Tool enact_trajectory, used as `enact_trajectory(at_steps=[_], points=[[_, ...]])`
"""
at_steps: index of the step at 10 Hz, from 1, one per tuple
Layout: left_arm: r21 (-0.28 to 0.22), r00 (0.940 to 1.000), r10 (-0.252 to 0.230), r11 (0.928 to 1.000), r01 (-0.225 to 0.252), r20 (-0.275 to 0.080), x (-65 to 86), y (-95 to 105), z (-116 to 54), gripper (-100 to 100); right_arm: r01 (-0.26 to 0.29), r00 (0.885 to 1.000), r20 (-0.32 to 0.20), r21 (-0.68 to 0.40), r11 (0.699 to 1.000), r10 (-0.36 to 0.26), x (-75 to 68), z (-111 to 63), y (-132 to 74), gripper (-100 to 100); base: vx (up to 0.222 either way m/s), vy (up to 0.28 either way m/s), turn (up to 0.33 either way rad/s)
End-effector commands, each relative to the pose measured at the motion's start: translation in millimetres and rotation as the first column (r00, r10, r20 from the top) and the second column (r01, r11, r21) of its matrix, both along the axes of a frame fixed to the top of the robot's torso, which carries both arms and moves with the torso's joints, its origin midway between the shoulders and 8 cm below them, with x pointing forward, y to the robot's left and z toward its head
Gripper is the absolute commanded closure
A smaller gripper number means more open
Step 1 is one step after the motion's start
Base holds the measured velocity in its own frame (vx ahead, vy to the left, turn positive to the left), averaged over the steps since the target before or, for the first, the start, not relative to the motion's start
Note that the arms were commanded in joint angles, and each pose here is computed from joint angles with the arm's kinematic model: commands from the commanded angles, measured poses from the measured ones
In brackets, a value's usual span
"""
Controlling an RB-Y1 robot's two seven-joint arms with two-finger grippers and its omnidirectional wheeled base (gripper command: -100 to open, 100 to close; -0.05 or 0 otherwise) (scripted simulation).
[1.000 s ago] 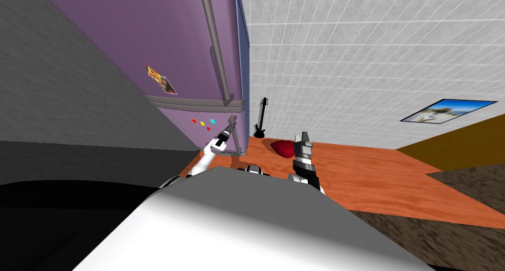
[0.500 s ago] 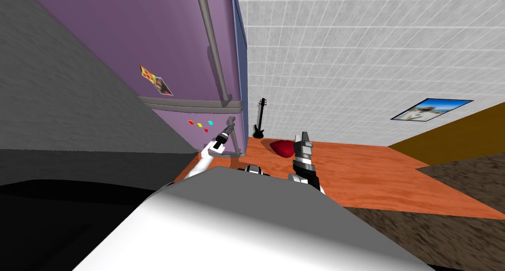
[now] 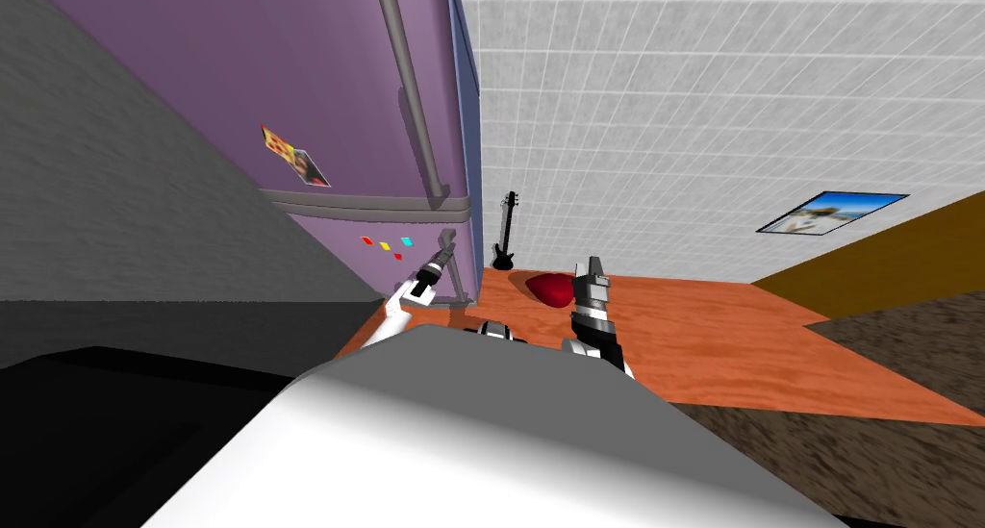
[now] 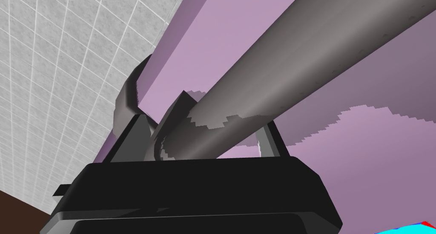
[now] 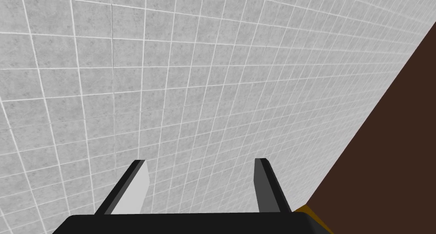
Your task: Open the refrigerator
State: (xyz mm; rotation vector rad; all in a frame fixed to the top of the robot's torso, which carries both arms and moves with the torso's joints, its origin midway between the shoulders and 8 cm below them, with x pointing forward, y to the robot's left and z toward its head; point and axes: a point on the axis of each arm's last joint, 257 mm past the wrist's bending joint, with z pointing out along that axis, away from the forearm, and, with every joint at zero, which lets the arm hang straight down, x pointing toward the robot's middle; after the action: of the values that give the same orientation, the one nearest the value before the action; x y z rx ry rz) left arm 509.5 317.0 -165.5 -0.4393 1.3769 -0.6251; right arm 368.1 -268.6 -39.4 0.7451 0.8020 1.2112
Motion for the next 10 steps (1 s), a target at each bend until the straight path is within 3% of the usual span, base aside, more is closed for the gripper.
enact_trajectory(at_steps=[1, 3, 4, 6, 8, 9, 10], points=[[-0.014, 0.9998, 0.008, 0.9999, -0.008, -0.018, -21.9, -3.5, -6.6, 100, 0.000, 1.000, 0.000, 0.000, 1.000, 0.000, 0.0, 0.0, 0, 0, 0.049, 0.022, 0.004], [-0.014, 0.9987, 0.018, 0.9997, -0.019, -0.047, -30.5, 1.6, -20.7, 100, 0.000, 1.000, 0.000, 0.000, 1.000, 0.000, 0.0, 0.0, 0, 0, 0.019, 0.002, 0.014], [-0.014, 0.9992, 0.038, 0.9992, -0.038, -0.011, -37.4, 4.0, -1.7, 100, 0.000, 1.000, 0.000, 0.000, 1.000, 0.000, 0.0, 0.0, 0, 0, 0.063, 0.013, -0.121], [-0.010, 0.9991, 0.040, 0.9991, -0.040, -0.011, -54.1, 3.8, 1.0, 100, 0.000, 1.000, 0.000, 0.000, 1.000, 0.000, 0.0, 0.0, 0, 0, 0.063, 0.029, -0.082], [-0.008, 0.9976, 0.052, 0.9986, -0.053, -0.045, -64.0, 9.4, -14.4, 100, 0.000, 1.000, 0.000, 0.000, 1.000, 0.000, 0.0, 0.0, 0, 0, 0.009, -0.003, 0.004], [-0.004, 0.9974, 0.073, 0.9973, -0.073, -0.003, -71.7, 11.4, 9.3, 100, 0.000, 1.000, 0.000, 0.000, 1.000, 0.000, 0.0, 0.0, 0, 0, 0.048, 0.019, -0.158], [-0.001, 0.9973, 0.073, 0.9973, -0.073, -0.002, -79.7, 10.9, 11.9, 100, 0.000, 1.000, 0.000, 0.000, 1.000, 0.000, 0.0, 0.0, 0, 0, 0.070, 0.041, -0.119]])
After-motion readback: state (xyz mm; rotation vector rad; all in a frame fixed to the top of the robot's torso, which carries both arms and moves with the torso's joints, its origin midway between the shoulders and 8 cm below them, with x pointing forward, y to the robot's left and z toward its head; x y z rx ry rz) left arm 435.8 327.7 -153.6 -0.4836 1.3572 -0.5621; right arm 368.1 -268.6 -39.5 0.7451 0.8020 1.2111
